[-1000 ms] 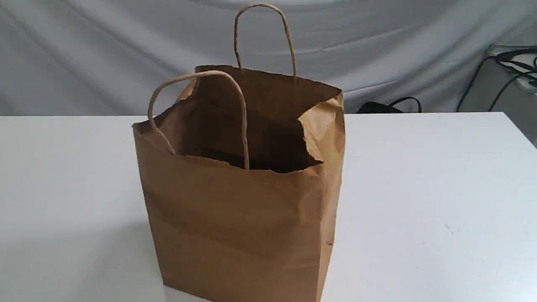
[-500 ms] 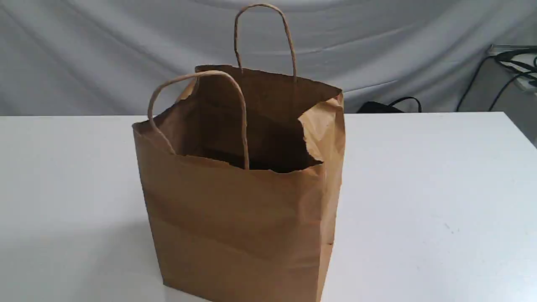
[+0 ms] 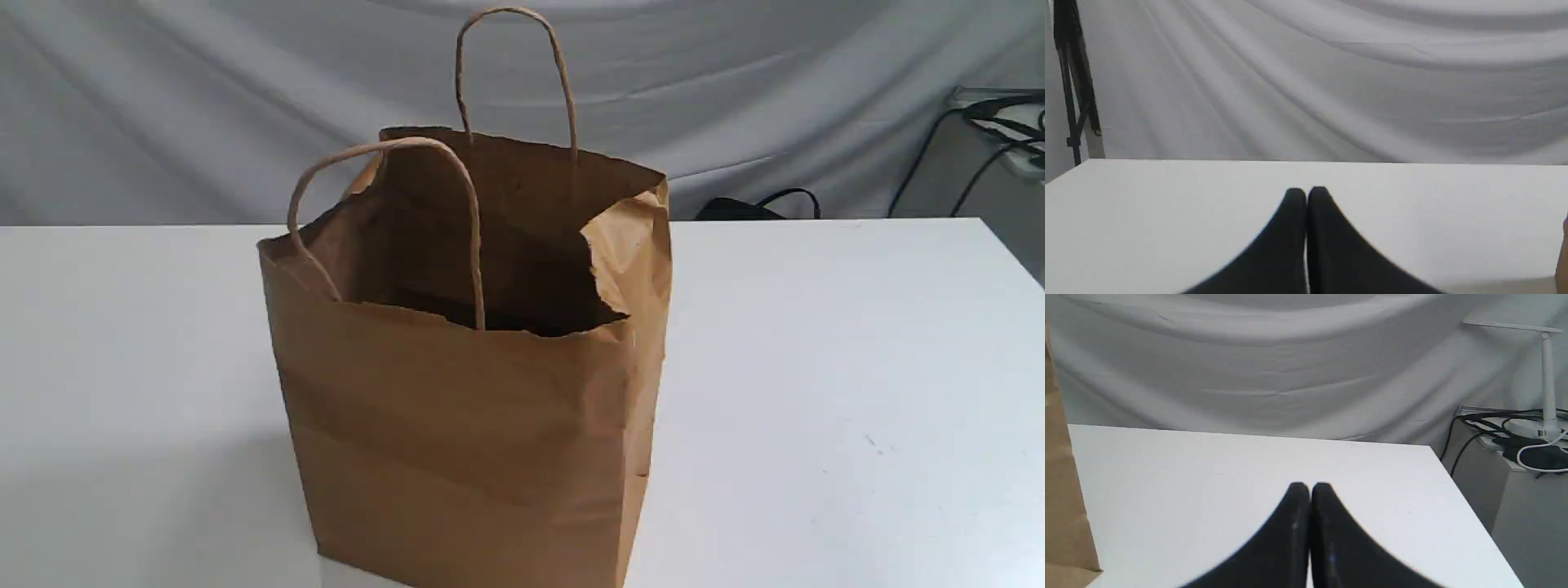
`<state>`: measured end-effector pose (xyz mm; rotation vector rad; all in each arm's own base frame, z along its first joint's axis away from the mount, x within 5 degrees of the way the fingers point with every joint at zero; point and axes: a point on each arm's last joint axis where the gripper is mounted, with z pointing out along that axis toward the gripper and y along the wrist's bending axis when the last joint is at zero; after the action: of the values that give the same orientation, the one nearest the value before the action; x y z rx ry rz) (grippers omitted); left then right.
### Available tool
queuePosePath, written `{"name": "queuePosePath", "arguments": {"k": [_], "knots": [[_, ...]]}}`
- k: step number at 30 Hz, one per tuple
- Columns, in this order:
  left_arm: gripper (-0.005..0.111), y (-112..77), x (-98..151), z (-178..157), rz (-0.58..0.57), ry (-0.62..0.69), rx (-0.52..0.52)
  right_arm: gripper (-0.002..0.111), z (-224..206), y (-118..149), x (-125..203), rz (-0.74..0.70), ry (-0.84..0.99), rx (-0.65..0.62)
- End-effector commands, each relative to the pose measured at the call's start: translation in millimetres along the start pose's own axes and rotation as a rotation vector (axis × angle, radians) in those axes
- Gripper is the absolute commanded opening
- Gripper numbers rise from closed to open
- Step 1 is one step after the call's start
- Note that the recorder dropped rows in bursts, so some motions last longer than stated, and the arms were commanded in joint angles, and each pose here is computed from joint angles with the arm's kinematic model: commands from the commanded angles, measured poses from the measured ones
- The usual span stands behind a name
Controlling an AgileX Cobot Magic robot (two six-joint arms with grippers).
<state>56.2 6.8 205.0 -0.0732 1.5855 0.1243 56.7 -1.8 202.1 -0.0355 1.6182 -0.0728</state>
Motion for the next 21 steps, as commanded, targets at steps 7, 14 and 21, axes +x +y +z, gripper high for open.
{"name": "queuePosePath", "arguments": {"k": [7,14,21], "knots": [[0.000,0.1,1.7,-0.2,-0.020,0.007,-0.004,0.000,-0.3,-0.3,1.3,-0.003,0.001,0.006],[0.000,0.1,1.7,-0.2,-0.020,0.007,-0.004,0.000,-0.3,-0.3,1.3,-0.003,0.001,0.006],[0.000,0.1,1.7,-0.2,-0.018,0.007,-0.004,0.000,-0.3,-0.3,1.3,-0.003,0.001,0.006]]}}
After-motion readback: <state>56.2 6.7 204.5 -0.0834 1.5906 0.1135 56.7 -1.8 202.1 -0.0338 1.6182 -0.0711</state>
